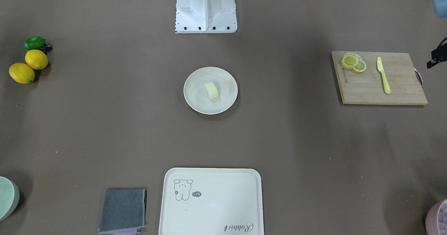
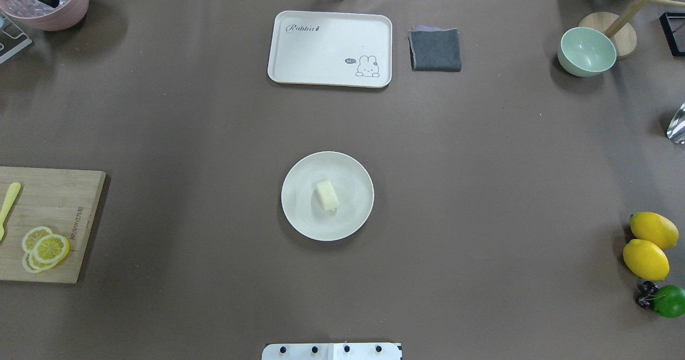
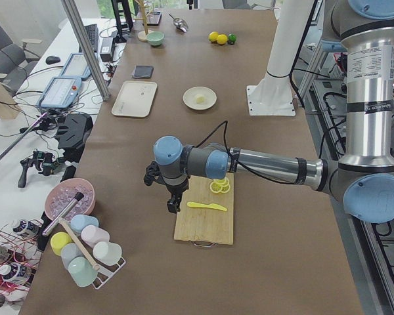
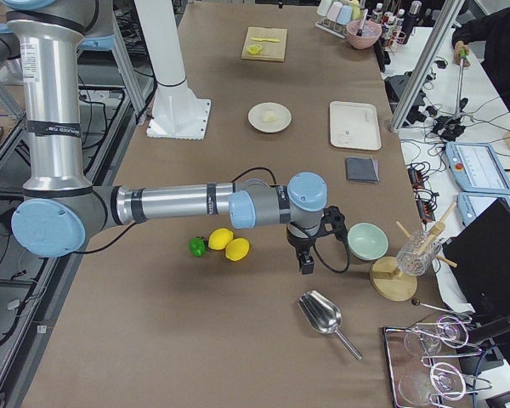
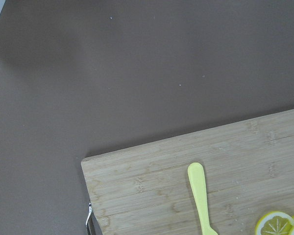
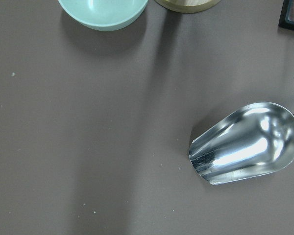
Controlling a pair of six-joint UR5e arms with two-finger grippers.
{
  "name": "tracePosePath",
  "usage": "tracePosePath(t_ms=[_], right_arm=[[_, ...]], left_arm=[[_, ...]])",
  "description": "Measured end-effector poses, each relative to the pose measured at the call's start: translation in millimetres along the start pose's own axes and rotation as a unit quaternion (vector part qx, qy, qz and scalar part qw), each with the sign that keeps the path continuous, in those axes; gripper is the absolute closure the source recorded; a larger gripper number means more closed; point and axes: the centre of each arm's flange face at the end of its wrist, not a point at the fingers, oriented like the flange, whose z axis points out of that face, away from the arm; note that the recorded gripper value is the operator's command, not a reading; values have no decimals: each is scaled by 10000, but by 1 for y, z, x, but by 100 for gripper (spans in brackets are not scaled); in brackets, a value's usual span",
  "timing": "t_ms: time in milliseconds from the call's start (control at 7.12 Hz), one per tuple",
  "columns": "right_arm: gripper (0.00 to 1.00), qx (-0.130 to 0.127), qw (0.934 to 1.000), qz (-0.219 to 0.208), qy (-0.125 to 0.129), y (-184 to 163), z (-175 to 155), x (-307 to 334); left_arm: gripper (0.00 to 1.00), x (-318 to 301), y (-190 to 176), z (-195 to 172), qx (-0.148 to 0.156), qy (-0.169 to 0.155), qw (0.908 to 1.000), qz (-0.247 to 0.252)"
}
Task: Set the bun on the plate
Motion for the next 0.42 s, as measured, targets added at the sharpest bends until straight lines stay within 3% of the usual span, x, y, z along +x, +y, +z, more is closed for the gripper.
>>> tracePosePath(t_ms=[421], right_arm=[[0, 3, 10000, -9, -28, -1, 0, -1]], left_arm=[[2, 2, -2, -2, 28, 0, 10000, 29]])
